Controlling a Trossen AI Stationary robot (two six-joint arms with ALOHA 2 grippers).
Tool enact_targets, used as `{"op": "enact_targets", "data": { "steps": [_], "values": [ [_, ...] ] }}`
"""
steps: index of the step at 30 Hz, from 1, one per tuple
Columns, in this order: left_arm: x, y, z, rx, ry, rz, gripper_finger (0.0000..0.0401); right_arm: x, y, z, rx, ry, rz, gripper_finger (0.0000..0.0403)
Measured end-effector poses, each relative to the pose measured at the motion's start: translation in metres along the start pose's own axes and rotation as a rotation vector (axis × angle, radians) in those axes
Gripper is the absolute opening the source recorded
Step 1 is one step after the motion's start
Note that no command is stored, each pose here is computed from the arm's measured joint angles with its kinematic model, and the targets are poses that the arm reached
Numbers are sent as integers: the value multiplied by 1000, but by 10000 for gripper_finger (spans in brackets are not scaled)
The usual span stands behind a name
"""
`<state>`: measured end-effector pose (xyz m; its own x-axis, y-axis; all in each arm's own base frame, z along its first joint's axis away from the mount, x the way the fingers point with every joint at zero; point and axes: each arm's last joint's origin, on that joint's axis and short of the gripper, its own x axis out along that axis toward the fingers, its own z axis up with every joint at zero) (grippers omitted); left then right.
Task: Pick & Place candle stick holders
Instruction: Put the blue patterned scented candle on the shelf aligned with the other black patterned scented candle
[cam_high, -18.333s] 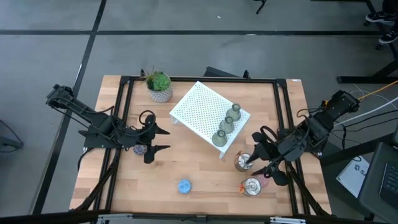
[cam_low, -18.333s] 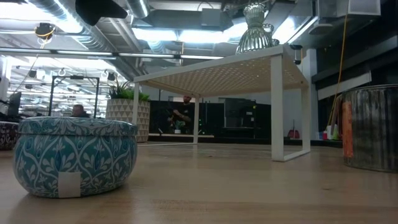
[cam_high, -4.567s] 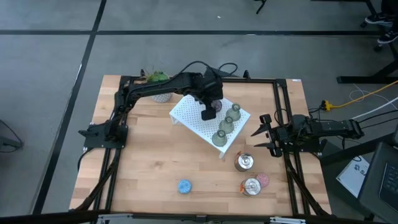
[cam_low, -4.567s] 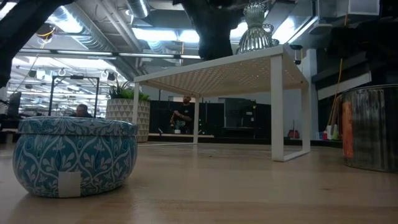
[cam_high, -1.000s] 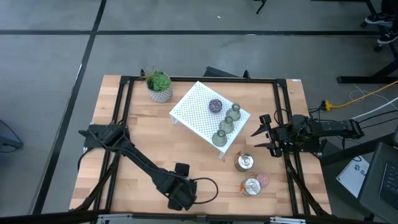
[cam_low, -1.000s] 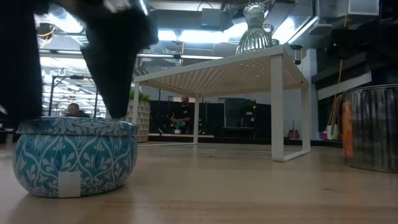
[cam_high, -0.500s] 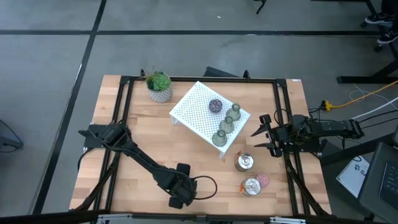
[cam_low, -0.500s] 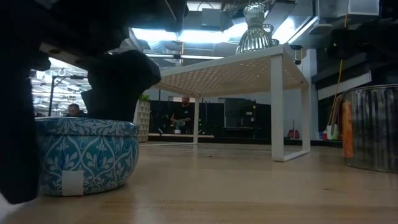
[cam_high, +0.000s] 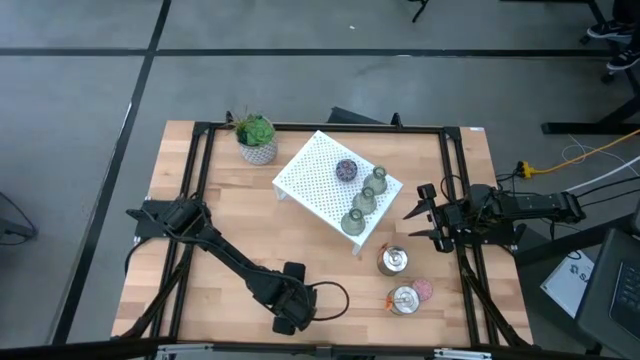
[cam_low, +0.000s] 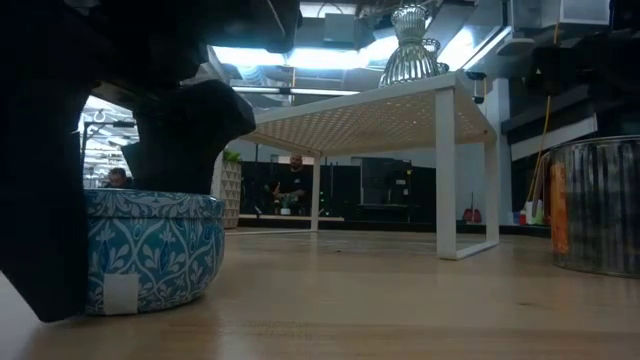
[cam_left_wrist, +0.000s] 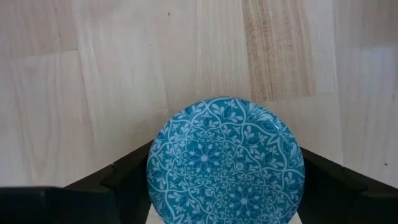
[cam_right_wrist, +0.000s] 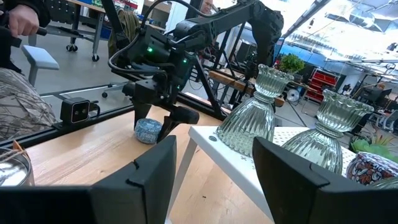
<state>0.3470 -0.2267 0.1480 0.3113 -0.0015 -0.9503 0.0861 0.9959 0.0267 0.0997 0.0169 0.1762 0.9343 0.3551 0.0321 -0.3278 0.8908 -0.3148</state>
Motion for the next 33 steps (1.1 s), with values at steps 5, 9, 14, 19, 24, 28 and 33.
{"op": "enact_targets", "data": {
  "steps": [5,9,14,19,24,28,33],
  "values": [
    [-13,3,1,3,-14,11,294,0,0,0,0,0,0,215],
    [-32,9,3,14,-48,21,294,0,0,0,0,0,0,215],
    [-64,16,5,7,-117,22,294,0,0,0,0,0,0,215],
    [-94,25,9,-17,-210,42,294,0,0,0,0,0,0,215],
    [-127,41,11,-19,-315,92,294,0,0,0,0,0,0,215],
    [-154,58,11,-33,-390,114,294,0,0,0,0,1,0,215],
    [-174,75,11,-16,-441,153,294,0,0,0,0,1,0,215]
  ]
}}
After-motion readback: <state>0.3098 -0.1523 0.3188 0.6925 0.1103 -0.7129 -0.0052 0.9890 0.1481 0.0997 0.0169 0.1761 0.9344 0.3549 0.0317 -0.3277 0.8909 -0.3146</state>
